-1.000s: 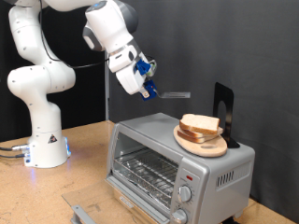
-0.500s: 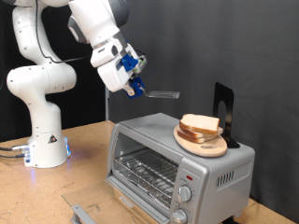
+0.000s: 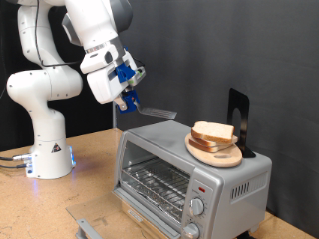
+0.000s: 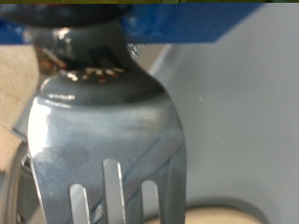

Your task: Make a piece of toast with the oven

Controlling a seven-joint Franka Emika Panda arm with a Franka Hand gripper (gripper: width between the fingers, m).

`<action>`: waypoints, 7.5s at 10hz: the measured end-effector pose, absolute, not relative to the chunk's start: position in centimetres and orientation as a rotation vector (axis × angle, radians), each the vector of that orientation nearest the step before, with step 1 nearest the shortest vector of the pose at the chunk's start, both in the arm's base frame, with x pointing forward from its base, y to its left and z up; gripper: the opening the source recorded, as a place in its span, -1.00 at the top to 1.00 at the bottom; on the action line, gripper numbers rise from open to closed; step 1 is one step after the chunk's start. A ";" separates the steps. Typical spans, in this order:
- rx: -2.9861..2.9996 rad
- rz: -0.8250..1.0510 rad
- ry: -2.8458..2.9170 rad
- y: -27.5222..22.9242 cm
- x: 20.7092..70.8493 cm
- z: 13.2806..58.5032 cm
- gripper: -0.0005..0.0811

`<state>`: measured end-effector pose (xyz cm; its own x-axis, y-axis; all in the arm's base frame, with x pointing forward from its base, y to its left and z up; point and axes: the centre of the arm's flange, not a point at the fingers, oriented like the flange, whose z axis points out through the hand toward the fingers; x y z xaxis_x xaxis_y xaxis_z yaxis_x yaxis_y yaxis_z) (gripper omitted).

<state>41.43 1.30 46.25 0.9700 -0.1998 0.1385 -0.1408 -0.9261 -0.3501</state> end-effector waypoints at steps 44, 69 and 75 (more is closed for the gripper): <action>-2.772 -0.384 0.302 7.8 47.0 42.5 0.34; -2.821 -0.407 0.326 12.8 50.5 42.6 0.34; -2.693 -0.502 0.263 11.6 50.4 43.5 0.34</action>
<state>50.39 11.61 43.51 0.9184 -0.2491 0.3072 -0.1106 -0.9075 -0.4053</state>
